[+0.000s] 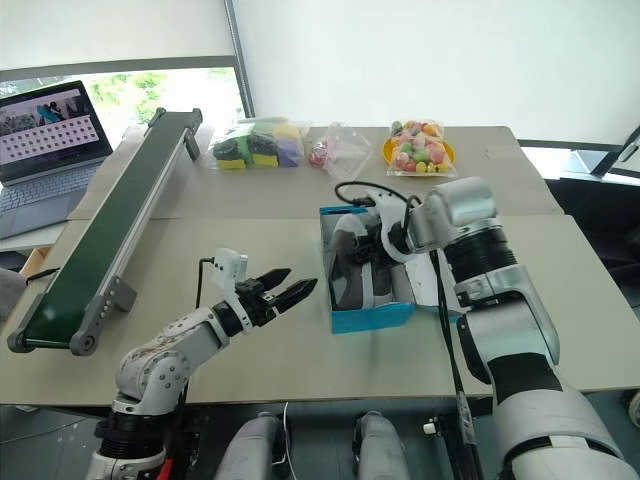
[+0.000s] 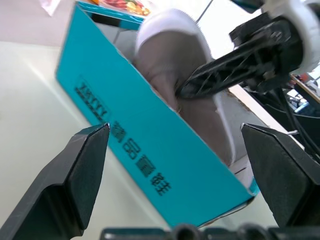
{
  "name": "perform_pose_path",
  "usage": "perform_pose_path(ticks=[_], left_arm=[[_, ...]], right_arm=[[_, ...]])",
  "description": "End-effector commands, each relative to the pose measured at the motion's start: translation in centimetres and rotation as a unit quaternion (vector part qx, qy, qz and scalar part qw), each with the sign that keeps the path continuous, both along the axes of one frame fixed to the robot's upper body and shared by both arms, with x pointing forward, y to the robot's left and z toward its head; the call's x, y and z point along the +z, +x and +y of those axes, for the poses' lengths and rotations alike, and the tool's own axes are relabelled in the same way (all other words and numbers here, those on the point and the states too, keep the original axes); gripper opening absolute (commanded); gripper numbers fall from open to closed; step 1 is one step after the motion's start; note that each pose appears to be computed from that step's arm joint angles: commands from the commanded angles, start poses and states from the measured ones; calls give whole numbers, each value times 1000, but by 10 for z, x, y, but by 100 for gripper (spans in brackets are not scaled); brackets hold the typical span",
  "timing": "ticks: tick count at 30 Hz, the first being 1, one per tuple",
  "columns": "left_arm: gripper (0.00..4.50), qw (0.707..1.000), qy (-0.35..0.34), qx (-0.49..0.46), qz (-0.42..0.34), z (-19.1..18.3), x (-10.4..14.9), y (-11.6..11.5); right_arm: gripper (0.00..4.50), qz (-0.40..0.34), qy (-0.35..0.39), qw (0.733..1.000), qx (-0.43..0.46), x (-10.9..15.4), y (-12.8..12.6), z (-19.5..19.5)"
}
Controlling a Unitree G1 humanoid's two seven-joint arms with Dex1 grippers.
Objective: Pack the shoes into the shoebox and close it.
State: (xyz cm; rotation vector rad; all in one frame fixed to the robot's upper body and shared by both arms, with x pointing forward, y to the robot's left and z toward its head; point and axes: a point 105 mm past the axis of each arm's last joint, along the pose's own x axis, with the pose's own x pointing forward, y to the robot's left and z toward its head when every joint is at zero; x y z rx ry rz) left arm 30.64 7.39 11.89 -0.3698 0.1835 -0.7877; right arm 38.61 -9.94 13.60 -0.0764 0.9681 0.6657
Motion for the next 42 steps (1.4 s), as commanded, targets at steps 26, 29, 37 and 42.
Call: perform_pose_path(ticks=[26,29,37,42], left_arm=[[450,998,8,-48,-29,-11,9,5],[450,997,21,-66,-40,-8,11,6],[450,972,140,-154,-109,12,19,9],[450,957,181,-180,-138,20,21,18]], right_arm=[[339,-200,151,967,-46,144,-5,-21],[289,-239,199,950,-36,149,-30,-34],[39,-275,136,951,-31,100,-112,-93],[6,-227,34,970,-79,62,-146,-127]])
